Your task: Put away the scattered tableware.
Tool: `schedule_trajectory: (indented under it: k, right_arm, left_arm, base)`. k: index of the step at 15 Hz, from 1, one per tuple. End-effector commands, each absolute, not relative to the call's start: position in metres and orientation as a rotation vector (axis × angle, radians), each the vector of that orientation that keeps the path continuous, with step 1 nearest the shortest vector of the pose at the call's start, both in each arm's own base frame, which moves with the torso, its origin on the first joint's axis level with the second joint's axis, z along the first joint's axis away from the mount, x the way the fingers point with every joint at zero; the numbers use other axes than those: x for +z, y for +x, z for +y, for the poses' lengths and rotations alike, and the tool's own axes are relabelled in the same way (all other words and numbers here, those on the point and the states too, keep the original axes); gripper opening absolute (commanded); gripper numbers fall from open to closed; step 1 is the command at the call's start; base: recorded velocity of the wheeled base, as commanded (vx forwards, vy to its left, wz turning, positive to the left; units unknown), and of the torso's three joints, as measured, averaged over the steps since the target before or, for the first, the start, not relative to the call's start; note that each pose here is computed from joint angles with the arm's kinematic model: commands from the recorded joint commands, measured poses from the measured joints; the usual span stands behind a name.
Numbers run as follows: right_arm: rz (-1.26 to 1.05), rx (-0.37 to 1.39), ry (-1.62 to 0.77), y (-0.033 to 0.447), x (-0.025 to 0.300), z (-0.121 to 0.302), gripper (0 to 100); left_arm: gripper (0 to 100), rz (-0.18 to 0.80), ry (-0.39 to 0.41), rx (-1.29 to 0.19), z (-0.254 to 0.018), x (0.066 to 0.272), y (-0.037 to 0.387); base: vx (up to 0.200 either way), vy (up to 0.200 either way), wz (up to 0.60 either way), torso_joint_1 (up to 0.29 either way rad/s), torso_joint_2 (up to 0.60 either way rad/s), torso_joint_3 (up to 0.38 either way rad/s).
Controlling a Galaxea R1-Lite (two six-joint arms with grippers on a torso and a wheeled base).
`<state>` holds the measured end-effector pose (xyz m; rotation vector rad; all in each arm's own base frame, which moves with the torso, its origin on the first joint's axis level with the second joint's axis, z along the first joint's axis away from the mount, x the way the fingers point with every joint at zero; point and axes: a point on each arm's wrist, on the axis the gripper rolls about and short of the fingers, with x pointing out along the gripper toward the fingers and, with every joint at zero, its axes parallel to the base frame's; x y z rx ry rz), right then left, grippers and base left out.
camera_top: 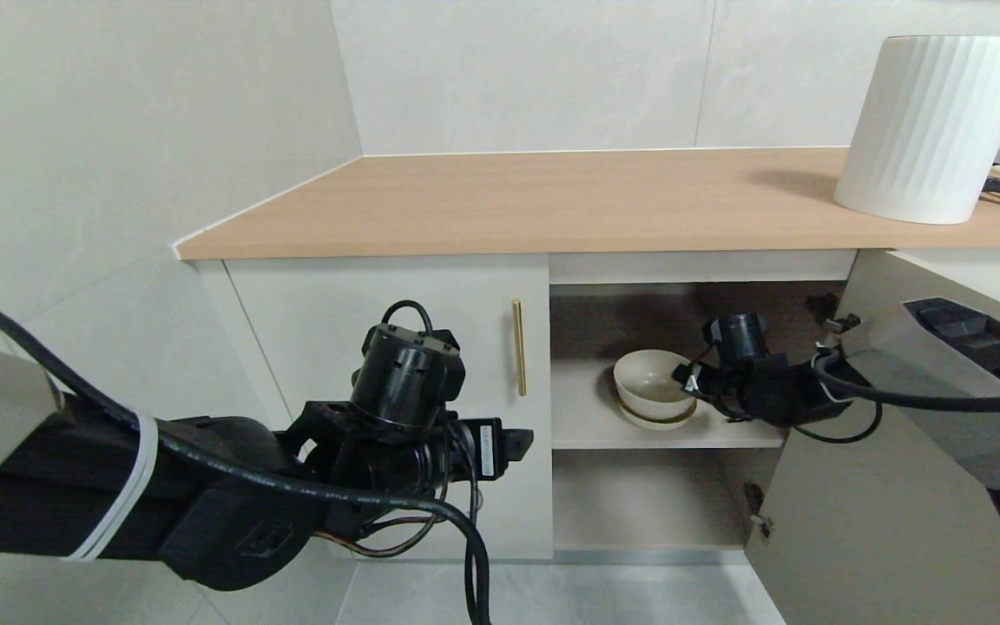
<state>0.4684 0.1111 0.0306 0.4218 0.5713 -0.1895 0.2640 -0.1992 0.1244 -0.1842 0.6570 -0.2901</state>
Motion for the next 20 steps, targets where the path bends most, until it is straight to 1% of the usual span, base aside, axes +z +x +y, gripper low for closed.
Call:
schedule_trajectory:
  k: [1, 5, 7, 8, 9, 10, 11, 12, 13, 14, 15, 17, 19, 20]
  right_arm:
    - [0.568, -0.188, 0.423, 0.468, 0.034, 0.111, 100]
    - [0.566, -0.183, 0.423, 0.461, 0.043, 0.111, 100]
    - [0.58, -0.142, 0.419, 0.441, 0.066, 0.117, 100]
    - [0.593, -0.071, 0.419, 0.418, 0.092, 0.125, 100]
    - [0.61, -0.039, 0.41, 0.406, 0.102, 0.125, 100]
    - [0.657, 0.029, 0.385, 0.384, 0.119, 0.123, 100]
    - [0.706, 0.088, 0.366, 0.357, 0.136, 0.12, 100]
    - [0.725, 0.14, 0.342, 0.326, 0.153, 0.117, 100]
    - [0.724, 0.165, 0.323, 0.311, 0.16, 0.115, 100]
    - [0.723, 0.226, 0.246, 0.274, 0.166, 0.114, 100]
    - [0.725, 0.253, 0.213, 0.258, 0.168, 0.112, 100]
    - [0.731, 0.288, 0.193, 0.234, 0.169, 0.112, 100]
    - [0.746, 0.31, 0.184, 0.215, 0.17, 0.109, 100]
    - [0.761, 0.313, 0.169, 0.209, 0.166, 0.109, 100]
  left_arm:
    - [100, 0.657, -0.185, -0.289, -0.199, 0.124, 0.264]
    - [100, 0.641, -0.194, -0.287, -0.196, 0.13, 0.263]
    - [100, 0.599, -0.216, -0.268, -0.183, 0.145, 0.26]
    - [100, 0.533, -0.239, -0.263, -0.164, 0.169, 0.246]
    - [100, 0.52, -0.23, -0.267, -0.157, 0.174, 0.24]
    - [100, 0.512, -0.212, -0.277, -0.148, 0.18, 0.231]
    - [100, 0.531, -0.204, -0.293, -0.14, 0.181, 0.223]
    - [100, 0.534, -0.207, -0.305, -0.134, 0.187, 0.213]
    - [100, 0.532, -0.208, -0.305, -0.13, 0.189, 0.207]
    - [100, 0.539, -0.204, -0.304, -0.121, 0.192, 0.193]
    - [100, 0.555, -0.197, -0.297, -0.115, 0.19, 0.185]
    - [100, 0.569, -0.206, -0.239, -0.098, 0.186, 0.179]
    - [100, 0.565, -0.211, -0.231, -0.091, 0.184, 0.171]
    - [100, 0.561, -0.213, -0.23, -0.089, 0.184, 0.168]
  base:
    - [0.0, 0.0, 0.0, 0.0, 0.0, 0.0]
    - [0.0, 0.0, 0.0, 0.0, 0.0, 0.0]
    - [0.0, 0.0, 0.0, 0.0, 0.0, 0.0]
    - [0.0, 0.0, 0.0, 0.0, 0.0, 0.0]
    - [0.0, 0.0, 0.0, 0.0, 0.0, 0.0]
    - [0.0, 0.0, 0.0, 0.0, 0.0, 0.0]
    - [0.0, 0.0, 0.0, 0.0, 0.0, 0.0]
    - [0.0, 0.0, 0.0, 0.0, 0.0, 0.0]
    - [0.0, 0.0, 0.0, 0.0, 0.0, 0.0]
    - [0.0, 0.0, 0.0, 0.0, 0.0, 0.0]
    - [0.0, 0.0, 0.0, 0.0, 0.0, 0.0]
    - [0.0, 0.0, 0.0, 0.0, 0.0, 0.0]
    - [0.0, 0.0, 0.0, 0.0, 0.0, 0.0]
    - [0.0, 0.0, 0.0, 0.0, 0.0, 0.0]
